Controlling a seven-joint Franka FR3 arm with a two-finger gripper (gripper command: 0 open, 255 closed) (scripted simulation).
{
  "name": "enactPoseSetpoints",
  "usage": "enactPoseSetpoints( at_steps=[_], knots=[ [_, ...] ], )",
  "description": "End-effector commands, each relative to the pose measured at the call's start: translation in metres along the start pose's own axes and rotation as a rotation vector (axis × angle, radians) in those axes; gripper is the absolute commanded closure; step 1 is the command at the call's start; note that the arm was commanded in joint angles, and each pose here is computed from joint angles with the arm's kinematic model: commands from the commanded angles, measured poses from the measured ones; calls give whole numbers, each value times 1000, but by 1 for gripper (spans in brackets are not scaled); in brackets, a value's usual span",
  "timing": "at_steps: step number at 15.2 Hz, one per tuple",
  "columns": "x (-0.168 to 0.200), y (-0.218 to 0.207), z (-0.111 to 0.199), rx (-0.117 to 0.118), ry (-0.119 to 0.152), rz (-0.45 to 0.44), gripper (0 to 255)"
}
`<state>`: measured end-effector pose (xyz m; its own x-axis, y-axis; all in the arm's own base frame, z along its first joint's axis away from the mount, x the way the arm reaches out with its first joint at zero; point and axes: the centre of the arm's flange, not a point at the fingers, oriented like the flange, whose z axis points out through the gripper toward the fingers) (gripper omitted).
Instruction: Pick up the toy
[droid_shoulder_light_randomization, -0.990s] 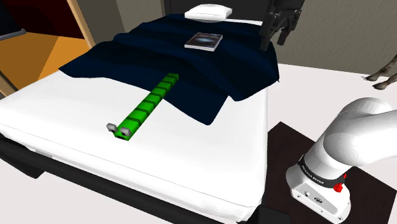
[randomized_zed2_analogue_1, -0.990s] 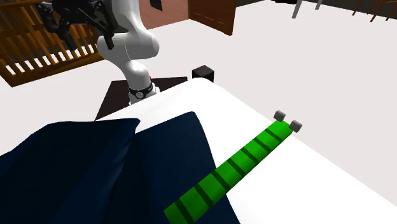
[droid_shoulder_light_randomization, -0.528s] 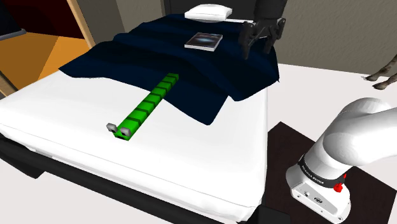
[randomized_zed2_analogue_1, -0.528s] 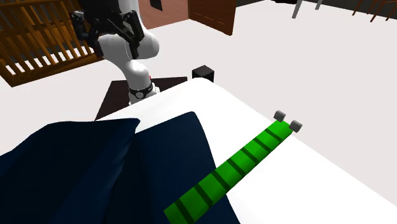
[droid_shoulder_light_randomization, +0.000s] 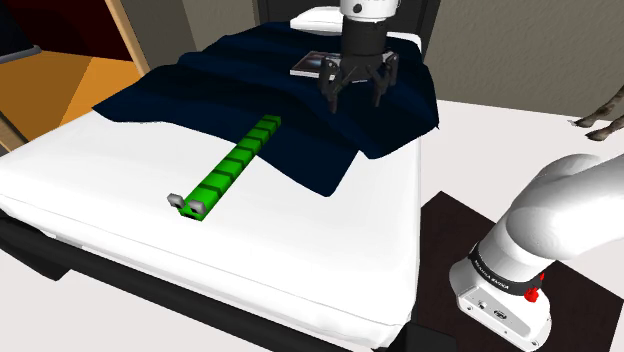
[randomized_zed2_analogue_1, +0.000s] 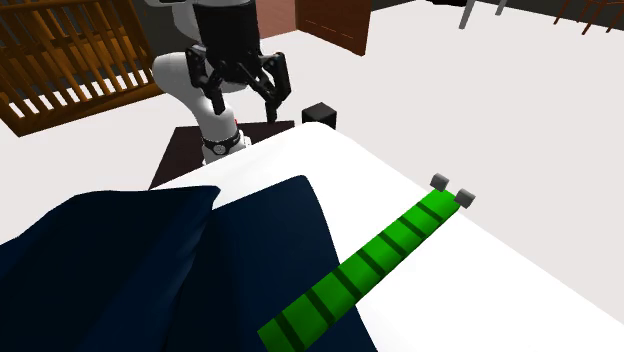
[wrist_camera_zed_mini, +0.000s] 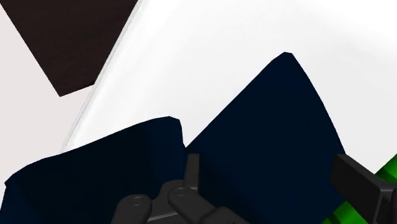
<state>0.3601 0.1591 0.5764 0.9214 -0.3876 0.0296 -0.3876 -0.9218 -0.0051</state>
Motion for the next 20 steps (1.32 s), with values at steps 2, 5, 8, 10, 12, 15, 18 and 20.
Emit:
enactPoseSetpoints(
  at_steps=[2,5,8,10,12,15,18,20],
  knots=[
    [7,-36,15,-6,-6,85,0],
    [16,-74,28,-12,-11,166,0],
    [28,-110,41,-19,-17,246,0],
    [38,-134,50,-24,-20,299,0],
    [49,-157,59,-28,-24,353,0],
    [68,-190,73,-35,-29,433,0],
    [89,-222,87,-42,-35,513,0],
    [105,-242,97,-47,-38,566,0]
  ],
)
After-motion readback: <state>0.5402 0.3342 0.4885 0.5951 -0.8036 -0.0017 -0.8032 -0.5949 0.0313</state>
